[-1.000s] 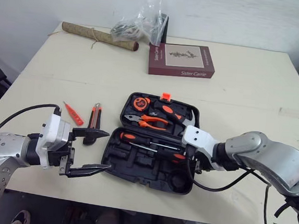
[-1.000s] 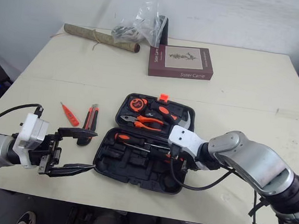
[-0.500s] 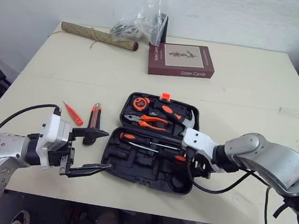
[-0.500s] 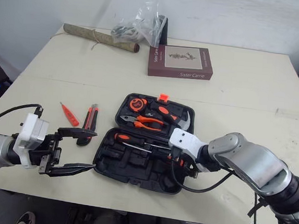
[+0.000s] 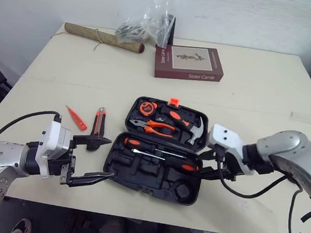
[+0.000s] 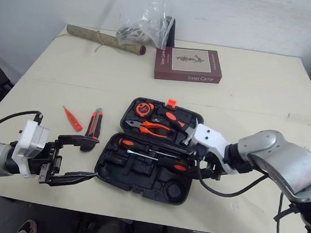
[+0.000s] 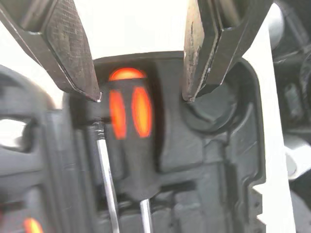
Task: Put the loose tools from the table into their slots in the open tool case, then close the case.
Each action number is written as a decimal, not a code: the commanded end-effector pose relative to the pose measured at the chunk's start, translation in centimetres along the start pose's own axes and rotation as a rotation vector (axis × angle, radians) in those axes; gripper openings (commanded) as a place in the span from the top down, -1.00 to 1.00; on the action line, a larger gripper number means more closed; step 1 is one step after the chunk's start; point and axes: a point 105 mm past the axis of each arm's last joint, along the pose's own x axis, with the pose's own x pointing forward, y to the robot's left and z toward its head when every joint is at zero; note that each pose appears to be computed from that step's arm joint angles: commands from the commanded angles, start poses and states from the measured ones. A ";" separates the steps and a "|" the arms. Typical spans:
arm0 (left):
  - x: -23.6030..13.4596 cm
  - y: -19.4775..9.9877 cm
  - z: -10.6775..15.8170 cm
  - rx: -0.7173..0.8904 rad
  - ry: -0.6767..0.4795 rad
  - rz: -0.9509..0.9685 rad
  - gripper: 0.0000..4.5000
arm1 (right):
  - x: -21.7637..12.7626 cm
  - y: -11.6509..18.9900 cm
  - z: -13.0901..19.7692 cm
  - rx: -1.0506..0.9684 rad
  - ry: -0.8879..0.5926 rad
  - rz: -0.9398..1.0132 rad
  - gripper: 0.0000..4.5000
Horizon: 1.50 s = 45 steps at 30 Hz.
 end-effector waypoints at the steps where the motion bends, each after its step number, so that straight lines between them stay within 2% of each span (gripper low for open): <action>1: -0.2 0.0 0.7 0.041 -0.005 -0.003 -1.00 | -0.5 -0.3 1.3 -0.051 -0.134 -0.025 -0.25; 6: -0.1 0.2 0.8 0.047 -0.006 0.002 -1.00 | 0.5 0.0 3.1 -0.131 -0.403 -0.027 -0.25; 9: 0.0 0.3 0.8 0.052 -0.008 0.007 -1.00 | 1.9 1.2 3.5 -0.162 -0.501 0.027 0.08; 13: 0.1 0.5 0.9 0.058 -0.010 0.009 -1.00 | 4.1 0.0 3.6 -0.154 -0.587 -0.051 0.94; 14: 0.2 0.5 0.9 0.059 -0.011 0.009 -1.00 | 4.5 -0.3 3.3 -0.143 -0.589 -0.064 0.98; 21: 0.6 0.5 0.9 0.059 -0.014 0.001 -1.00 | 8.3 -1.2 -0.3 -0.156 -0.490 -0.051 0.98; 25: 0.7 0.6 1.1 0.066 -0.004 -0.002 -1.00 | 10.7 -0.5 -2.8 -0.250 -0.397 -0.008 0.98; 31: 0.5 0.6 1.3 0.063 -0.005 0.021 -1.00 | 11.8 -0.4 -4.2 -0.321 -0.343 -0.038 0.98; 35: 0.6 0.5 1.2 0.059 -0.007 0.027 -1.00 | 12.1 -0.2 -4.1 -0.365 -0.354 -0.035 0.98; 45: 0.7 0.7 1.1 0.057 -0.008 0.038 -1.00 | 10.0 -0.8 -0.4 -0.325 -0.642 -0.098 0.98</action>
